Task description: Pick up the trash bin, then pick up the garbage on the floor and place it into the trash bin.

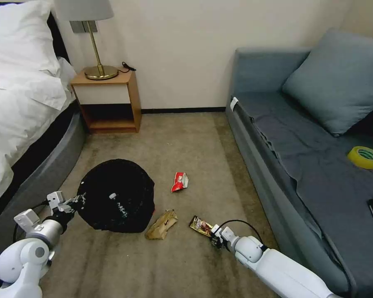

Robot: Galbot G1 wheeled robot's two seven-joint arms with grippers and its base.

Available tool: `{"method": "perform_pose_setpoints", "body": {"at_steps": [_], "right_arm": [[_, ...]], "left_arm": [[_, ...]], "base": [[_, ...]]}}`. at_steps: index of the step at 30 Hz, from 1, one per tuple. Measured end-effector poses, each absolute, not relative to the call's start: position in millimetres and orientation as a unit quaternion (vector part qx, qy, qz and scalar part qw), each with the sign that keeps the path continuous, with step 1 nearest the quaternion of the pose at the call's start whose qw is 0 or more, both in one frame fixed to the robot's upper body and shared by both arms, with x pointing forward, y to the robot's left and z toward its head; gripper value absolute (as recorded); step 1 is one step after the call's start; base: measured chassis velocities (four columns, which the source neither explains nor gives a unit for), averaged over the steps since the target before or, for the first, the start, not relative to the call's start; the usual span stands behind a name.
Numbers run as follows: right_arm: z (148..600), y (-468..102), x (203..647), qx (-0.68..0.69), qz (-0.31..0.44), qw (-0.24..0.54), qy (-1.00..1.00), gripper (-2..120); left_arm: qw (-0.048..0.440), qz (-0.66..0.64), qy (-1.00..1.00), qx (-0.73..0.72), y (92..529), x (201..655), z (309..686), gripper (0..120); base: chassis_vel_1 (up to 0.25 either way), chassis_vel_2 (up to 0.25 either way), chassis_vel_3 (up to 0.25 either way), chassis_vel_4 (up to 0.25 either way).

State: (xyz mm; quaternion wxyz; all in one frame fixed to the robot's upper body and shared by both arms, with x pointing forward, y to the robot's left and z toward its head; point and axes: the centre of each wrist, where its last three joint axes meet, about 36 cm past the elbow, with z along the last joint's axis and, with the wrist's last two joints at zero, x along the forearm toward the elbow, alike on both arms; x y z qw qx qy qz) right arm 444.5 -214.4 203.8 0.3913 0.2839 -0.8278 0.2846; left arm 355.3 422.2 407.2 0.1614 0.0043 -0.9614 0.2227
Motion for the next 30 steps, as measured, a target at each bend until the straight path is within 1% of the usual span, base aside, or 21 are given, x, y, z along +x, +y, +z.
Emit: {"method": "perform_pose_setpoints", "body": {"at_steps": [1, 3, 4, 6, 13, 15, 16, 17, 20, 21, 25, 26, 27, 29, 30], "right_arm": [[204.4, -214.1, 445.8, 0.284, 0.285, 0.39, -0.828, 19], [206.9, -214.3, 450.7, 0.284, 0.288, 0.383, -0.83, 7], [206.9, -214.3, 450.7, 0.284, 0.288, 0.383, -0.83, 7], [210.7, -216.1, 456.0, 0.283, 0.29, 0.378, -0.833, 0], [225.9, -223.3, 473.8, 0.273, 0.289, 0.358, -0.845, 0], [234.1, -225.0, 481.8, 0.268, 0.287, 0.347, -0.851, 0], [245.7, -227.7, 492.5, 0.262, 0.283, 0.334, -0.86, 0], [245.7, -227.7, 492.5, 0.262, 0.283, 0.334, -0.86, 0], [270.7, -235.5, 513.4, 0.248, 0.277, 0.305, -0.877, 0], [270.7, -235.5, 513.4, 0.248, 0.277, 0.305, -0.877, 0], [315.3, -244.5, 537.0, 0.24, 0.252, 0.262, -0.9, 0], [315.3, -244.5, 537.0, 0.24, 0.252, 0.262, -0.9, 0], [324.6, -244.7, 540.0, 0.241, 0.244, 0.253, -0.905, 0], [355.6, -242.7, 547.6, 0.25, 0.221, 0.225, -0.915, 0], [364.0, -241.3, 549.3, 0.254, 0.214, 0.218, -0.918, 0]], "left_arm": [[0.162, 0.223, -0.961, 0.004, 422.0, 355.4, 407.1, 4], [0.162, 0.223, -0.961, 0.002, 420.7, 355.7, 406.8, 4], [0.162, 0.223, -0.961, 0.002, 420.7, 355.7, 406.8, 4], [0.162, 0.222, -0.961, 0.0, 419.5, 356.2, 407.1, 4], [0.159, 0.222, -0.962, -0.003, 418.0, 357.9, 408.9, 4], [0.159, 0.221, -0.962, -0.003, 418.0, 358.5, 409.4, 4], [0.159, 0.22, -0.962, -0.004, 418.1, 359.5, 409.7, 4], [0.159, 0.22, -0.962, -0.004, 418.1, 359.5, 409.7, 4], [0.161, 0.219, -0.963, -0.007, 418.1, 363.0, 409.4, 4], [0.161, 0.219, -0.963, -0.007, 418.1, 363.0, 409.4, 4], [0.165, 0.212, -0.963, -0.018, 416.5, 372.8, 409.0, 4], [0.165, 0.212, -0.963, -0.018, 416.5, 372.8, 409.0, 4], [0.165, 0.21, -0.963, -0.021, 416.1, 375.0, 408.7, 4], [0.168, 0.205, -0.964, -0.029, 415.5, 383.5, 407.6, 4], [0.169, 0.204, -0.964, -0.032, 415.4, 386.2, 407.0, 4]], "base": [[0.0, 0.0, 0.0, 0.0], [0.0, 0.0, 0.0, 0.0], [0.0, 0.0, 0.0, 0.0], [0.0, 0.0, 0.0, 0.0], [0.0, 0.0, 0.0, 0.0], [0.0, 0.0, 0.0, 0.0], [0.0, 0.0, 0.0, 0.0], [0.0, 0.0, 0.0, 0.0], [0.0, 0.0, 0.0, 0.0], [0.0, 0.0, 0.0, 0.0], [0.0, 0.0, 0.0, 0.0], [0.0, 0.0, 0.0, 0.0], [0.0, 0.0, 0.0, 0.0], [0.0, 0.0, 0.0, 0.0], [0.0, 0.0, 0.0, 0.0]]}}
